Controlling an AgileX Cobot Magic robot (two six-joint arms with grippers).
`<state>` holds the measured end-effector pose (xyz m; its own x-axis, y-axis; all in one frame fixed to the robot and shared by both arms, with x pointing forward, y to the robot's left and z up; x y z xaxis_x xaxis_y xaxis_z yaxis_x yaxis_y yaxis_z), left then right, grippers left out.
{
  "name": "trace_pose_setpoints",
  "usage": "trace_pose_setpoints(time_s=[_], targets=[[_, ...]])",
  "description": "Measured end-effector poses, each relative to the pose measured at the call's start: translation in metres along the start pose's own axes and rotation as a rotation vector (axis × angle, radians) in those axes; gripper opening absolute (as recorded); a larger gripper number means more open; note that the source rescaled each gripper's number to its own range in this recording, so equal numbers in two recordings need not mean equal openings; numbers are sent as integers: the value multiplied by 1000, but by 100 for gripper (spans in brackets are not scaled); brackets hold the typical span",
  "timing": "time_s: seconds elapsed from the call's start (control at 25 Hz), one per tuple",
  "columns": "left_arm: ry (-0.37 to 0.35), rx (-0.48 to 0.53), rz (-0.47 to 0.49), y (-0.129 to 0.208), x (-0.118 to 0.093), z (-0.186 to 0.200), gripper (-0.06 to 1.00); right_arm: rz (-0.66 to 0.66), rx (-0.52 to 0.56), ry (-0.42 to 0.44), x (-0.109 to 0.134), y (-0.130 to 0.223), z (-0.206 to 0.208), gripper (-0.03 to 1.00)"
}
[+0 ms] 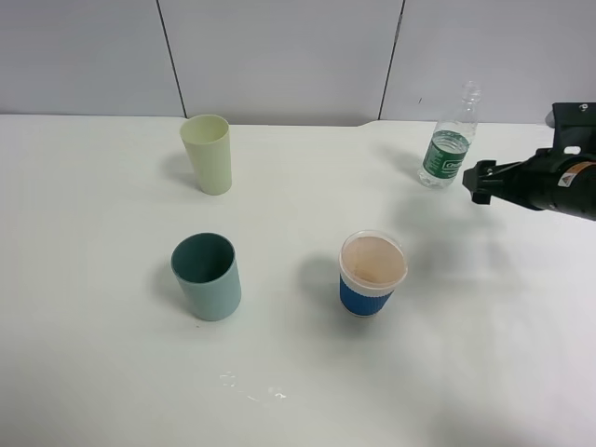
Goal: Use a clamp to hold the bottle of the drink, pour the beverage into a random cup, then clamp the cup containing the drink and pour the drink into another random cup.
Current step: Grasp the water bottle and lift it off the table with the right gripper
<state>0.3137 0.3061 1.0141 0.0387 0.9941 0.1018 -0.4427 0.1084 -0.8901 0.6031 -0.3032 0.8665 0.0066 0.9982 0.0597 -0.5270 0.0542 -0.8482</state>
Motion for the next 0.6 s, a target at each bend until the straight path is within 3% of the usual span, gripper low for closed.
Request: trace_pose_setpoints(time_s=[0.32,0.6], targets=[[0,0,0,0,0,0,100,-3,-94,-35,4,7,-23,92],[0,0,0,0,0,0,100,45,-100,-101,14,18,-45,92]])
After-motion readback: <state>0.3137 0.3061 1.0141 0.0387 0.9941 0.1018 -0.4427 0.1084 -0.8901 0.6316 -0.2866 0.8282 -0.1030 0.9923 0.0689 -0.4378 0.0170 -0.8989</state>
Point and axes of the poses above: a point on each arm's last joint axis where the gripper is mounted, z pointing back along that axis away from the gripper, x along the wrist's bending axis when the last joint is at zero, y = z × x, the point moved 9 cm from there along -z, pointing out along that axis toward the gripper, and after that the axes turned 6 degrees about -z, right-handed, at the moved point
